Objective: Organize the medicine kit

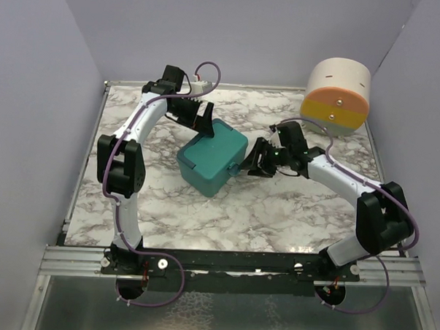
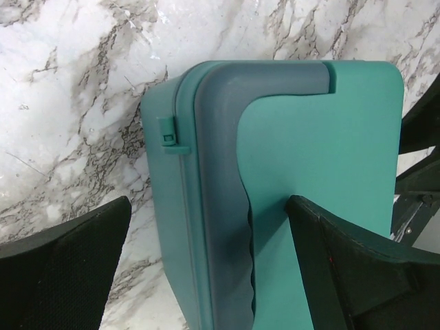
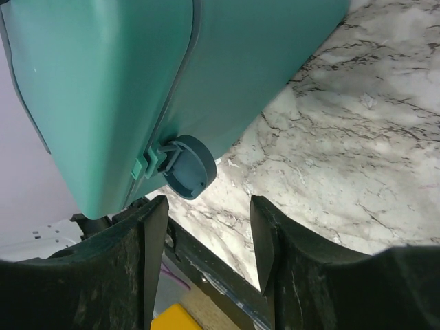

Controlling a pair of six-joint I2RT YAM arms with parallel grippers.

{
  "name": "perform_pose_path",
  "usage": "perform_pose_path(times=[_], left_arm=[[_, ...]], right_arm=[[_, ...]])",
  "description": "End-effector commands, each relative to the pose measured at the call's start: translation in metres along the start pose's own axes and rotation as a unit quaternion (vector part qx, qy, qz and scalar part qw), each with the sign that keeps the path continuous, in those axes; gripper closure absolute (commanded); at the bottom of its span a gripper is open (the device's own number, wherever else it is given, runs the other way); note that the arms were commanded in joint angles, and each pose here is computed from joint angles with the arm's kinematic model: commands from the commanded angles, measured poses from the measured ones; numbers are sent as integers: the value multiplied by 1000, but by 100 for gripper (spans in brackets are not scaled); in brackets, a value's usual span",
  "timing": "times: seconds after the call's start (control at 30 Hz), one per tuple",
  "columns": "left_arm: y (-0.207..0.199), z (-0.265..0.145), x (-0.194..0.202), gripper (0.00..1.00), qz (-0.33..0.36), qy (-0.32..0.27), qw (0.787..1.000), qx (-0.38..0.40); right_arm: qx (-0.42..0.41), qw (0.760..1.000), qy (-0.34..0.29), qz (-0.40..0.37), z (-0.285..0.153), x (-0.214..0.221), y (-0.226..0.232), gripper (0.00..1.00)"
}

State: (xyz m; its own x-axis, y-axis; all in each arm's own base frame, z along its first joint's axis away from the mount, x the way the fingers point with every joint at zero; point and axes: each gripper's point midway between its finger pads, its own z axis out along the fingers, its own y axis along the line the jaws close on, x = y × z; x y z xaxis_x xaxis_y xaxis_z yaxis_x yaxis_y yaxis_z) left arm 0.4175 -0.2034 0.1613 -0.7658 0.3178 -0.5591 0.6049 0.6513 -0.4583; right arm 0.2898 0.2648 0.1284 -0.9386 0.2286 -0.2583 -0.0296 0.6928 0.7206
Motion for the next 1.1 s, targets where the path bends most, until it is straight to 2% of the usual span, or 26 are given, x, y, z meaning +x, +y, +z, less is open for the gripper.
perform_pose_path(times=[0.0, 0.13, 0.23, 1.07], left_arm=[[-18, -12, 5, 1, 14, 2, 1000, 12], [-19, -11, 8, 1, 13, 6, 1000, 16], [-21, -10, 9, 1, 12, 7, 1000, 20], [-19, -6, 16, 1, 8, 20, 999, 25]], right_arm=[[-48, 999, 6, -8, 9, 4, 15, 49], [-62, 998, 6, -4, 15, 8, 15, 50], [-72, 997, 3, -4, 17, 8, 16, 56], [-157, 987, -32, 26, 9, 14, 12, 60]])
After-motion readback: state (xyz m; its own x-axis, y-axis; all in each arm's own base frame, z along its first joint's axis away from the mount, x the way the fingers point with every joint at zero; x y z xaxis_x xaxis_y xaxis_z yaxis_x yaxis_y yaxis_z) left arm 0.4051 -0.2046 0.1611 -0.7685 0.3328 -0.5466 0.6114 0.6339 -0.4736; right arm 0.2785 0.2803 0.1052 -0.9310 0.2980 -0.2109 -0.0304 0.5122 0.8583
